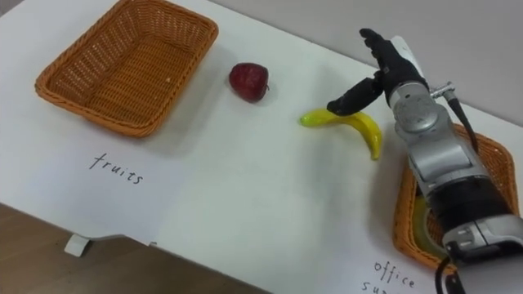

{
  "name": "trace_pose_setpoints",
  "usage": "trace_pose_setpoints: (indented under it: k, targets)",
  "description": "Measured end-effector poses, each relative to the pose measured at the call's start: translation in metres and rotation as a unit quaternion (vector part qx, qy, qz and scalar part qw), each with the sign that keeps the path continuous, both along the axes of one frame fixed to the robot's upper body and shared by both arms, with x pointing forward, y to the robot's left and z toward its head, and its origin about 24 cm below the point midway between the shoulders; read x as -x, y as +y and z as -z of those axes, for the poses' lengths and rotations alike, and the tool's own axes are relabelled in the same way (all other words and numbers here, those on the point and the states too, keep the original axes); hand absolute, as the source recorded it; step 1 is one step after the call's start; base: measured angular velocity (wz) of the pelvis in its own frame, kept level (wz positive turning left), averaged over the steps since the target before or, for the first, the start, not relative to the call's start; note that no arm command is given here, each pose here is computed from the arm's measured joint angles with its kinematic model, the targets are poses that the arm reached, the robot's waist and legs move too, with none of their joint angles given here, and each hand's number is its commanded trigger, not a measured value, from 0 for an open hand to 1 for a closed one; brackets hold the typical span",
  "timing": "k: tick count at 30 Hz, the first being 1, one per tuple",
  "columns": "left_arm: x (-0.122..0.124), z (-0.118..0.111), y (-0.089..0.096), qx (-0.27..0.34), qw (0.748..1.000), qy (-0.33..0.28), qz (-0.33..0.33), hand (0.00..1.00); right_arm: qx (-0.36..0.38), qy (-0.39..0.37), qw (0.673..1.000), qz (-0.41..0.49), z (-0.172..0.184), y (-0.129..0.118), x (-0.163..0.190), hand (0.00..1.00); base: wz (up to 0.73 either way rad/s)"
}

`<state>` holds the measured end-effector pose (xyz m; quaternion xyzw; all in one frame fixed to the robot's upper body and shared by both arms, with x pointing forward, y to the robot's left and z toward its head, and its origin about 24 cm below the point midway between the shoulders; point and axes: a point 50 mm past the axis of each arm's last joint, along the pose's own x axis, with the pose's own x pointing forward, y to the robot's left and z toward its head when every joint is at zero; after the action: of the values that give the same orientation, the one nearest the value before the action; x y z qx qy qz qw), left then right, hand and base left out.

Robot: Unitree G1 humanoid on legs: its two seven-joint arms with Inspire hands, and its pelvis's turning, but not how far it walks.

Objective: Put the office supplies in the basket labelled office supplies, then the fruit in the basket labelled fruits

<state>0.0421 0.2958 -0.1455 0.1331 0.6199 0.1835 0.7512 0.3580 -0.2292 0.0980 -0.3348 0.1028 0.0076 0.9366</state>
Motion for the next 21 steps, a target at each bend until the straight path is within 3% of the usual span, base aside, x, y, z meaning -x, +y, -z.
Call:
trace_pose_setpoints:
  k: [15, 21]
  targets:
    - [0.001, 0.0, 0.0, 0.004, 1.0, 0.003, -0.002, 0.0, 0.022, 0.024, 0.999, -0.038, 0.002, 0.005, 0.0, 0.0, 0.0]
    - [0.004, 0.002, -0.003, 0.011, 1.0, 0.016, 0.009, 0.0, 0.065, 0.063, 0.993, -0.074, 0.017, 0.016, 0.003, 0.0, 0.0]
